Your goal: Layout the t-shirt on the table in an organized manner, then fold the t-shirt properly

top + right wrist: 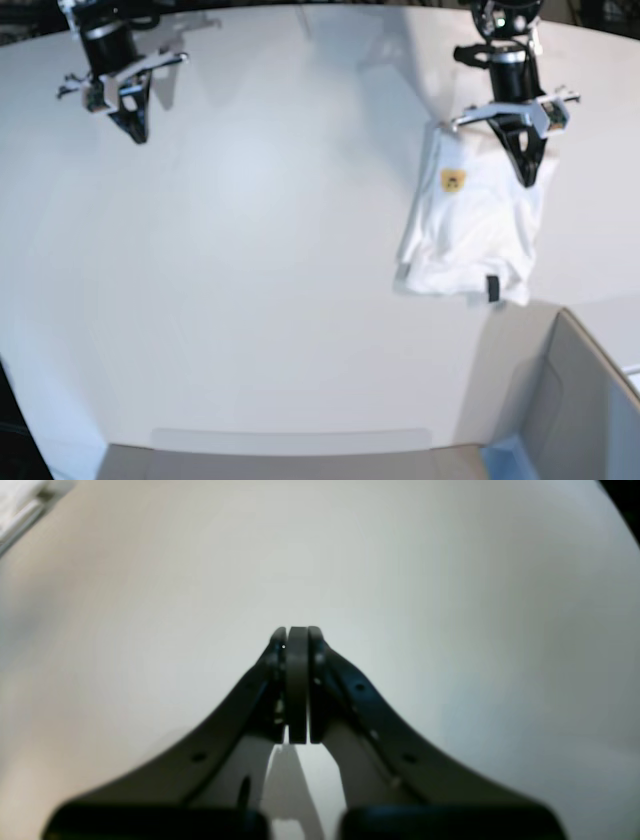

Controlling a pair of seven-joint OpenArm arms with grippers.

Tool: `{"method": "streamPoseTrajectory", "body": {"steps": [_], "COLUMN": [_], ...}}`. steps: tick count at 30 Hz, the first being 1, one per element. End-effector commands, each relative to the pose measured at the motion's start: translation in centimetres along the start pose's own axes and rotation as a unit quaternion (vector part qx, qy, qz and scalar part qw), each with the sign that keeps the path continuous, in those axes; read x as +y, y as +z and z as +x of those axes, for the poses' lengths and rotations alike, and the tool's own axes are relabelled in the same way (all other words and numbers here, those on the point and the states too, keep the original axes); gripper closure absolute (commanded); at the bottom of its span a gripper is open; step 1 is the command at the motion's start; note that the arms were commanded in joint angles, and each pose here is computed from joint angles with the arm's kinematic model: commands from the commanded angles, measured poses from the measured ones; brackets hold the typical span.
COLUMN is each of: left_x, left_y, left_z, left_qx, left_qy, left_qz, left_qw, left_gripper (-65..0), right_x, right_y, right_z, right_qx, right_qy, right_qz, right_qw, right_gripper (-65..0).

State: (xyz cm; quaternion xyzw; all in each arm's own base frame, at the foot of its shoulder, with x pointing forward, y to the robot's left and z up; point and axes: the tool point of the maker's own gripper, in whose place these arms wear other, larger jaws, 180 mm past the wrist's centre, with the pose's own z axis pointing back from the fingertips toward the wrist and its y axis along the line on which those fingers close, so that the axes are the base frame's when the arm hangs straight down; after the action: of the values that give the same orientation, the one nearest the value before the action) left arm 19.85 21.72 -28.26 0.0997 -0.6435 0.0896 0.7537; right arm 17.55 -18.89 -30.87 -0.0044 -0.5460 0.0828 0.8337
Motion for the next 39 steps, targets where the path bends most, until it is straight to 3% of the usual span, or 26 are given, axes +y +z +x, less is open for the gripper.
{"method": "streamPoseTrajectory", "body": {"steps": [1, 6, 9, 14, 20, 26, 31, 34, 38, 39], "left_x": [0.2, -0.3, 0.0, 0.9, 2.3, 4.4, 5.6, 6.3, 8.0, 8.3], "left_y": [1.2, 6.7, 9.2, 12.1, 16.2, 19.7, 21.4, 22.3, 23.1, 23.1], "left_z": [1.2, -0.1, -1.4, -3.1, -5.8, -9.7, -11.7, -12.7, -14.7, -15.2], "left_qx": [-0.031, -0.019, 0.014, 0.067, 0.143, 0.212, 0.242, 0.259, 0.277, 0.279], "left_qy": [-0.035, -0.132, -0.155, -0.167, -0.194, -0.234, -0.254, -0.265, -0.296, -0.301], "left_qz": [-0.007, -0.04, -0.036, -0.034, -0.046, -0.051, -0.054, -0.054, -0.032, -0.026], "left_qw": [0.999, 0.99, 0.987, 0.983, 0.969, 0.947, 0.935, 0.927, 0.913, 0.912], "left_gripper": [0.0, 0.0, 0.0, 0.0, 0.0, 0.0, 0.0, 0.0, 0.0, 0.0], "right_x": [-0.1, -0.6, -0.5, 2.9, 3.3, 2.5, 4.1, 4.7, 4.4, 4.0], "right_y": [0.9, 4.0, 6.2, 10.2, 12.2, 14.2, 16.1, 18.2, 22.0, 21.8], "right_z": [0.6, -3.0, -5.1, -8.6, -11.0, -14.7, -17.3, -19.7, -23.9, -24.7], "right_qx": [-0.013, 0.054, 0.1, 0.18, 0.234, 0.298, 0.337, 0.375, 0.439, 0.443], "right_qy": [0.008, 0.023, 0.028, 0.015, 0.008, 0.02, 0.021, 0.026, 0.041, 0.045], "right_qz": [-0.004, -0.026, -0.022, 0.025, 0.002, -0.006, 0.023, 0.036, 0.041, 0.036], "right_qw": [0.9999, 0.9979, 0.9943, 0.9833, 0.9722, 0.9542, 0.9408, 0.9261, 0.8967, 0.8947], "right_gripper": [0.0, 0.0, 0.0, 0.0, 0.0, 0.0, 0.0, 0.0, 0.0, 0.0]}}
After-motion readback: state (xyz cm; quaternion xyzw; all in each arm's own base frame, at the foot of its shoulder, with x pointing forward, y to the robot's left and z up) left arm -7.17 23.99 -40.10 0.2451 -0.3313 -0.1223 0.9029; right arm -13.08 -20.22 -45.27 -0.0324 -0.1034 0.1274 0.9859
